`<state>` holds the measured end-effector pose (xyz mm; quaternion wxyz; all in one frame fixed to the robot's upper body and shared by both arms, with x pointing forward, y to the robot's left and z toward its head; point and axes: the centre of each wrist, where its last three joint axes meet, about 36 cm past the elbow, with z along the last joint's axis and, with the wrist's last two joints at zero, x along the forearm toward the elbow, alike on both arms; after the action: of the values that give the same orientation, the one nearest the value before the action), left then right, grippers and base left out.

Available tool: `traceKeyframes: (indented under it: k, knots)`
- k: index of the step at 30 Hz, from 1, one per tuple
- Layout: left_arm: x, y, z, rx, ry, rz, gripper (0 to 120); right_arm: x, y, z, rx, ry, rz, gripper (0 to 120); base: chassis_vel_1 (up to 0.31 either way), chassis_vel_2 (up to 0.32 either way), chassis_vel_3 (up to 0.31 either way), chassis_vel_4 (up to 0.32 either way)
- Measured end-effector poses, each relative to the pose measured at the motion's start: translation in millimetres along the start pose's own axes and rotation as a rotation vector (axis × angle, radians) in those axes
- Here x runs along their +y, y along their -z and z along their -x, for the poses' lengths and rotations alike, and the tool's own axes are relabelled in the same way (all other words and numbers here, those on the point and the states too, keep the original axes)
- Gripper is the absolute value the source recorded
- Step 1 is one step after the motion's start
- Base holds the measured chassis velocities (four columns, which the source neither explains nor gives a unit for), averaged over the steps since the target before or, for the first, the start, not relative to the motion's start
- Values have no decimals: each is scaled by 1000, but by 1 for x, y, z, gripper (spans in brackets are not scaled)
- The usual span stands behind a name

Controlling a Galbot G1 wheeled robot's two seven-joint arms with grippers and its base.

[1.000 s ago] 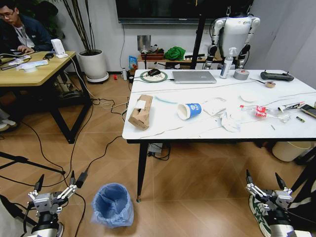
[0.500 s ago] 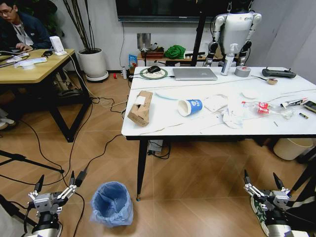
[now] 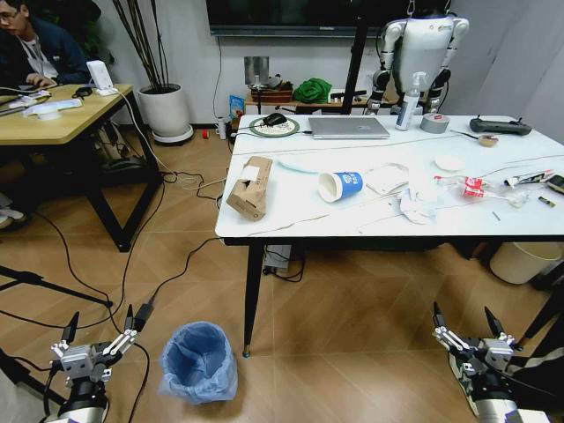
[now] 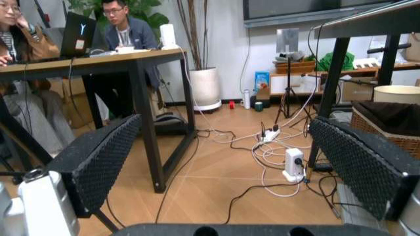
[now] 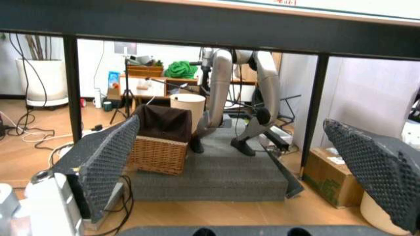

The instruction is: Pick up the trash bin and place the trash from the table into it.

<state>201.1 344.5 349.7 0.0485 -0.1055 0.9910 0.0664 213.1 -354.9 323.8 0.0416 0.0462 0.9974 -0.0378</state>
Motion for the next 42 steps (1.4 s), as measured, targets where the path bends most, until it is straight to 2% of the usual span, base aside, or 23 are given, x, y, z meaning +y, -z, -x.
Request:
traceKeyframes:
  k: [42]
  knots:
    - [5, -3, -9, 4, 15, -7, 100, 0, 2, -1, -5, 2, -8, 100, 0, 0, 0, 0]
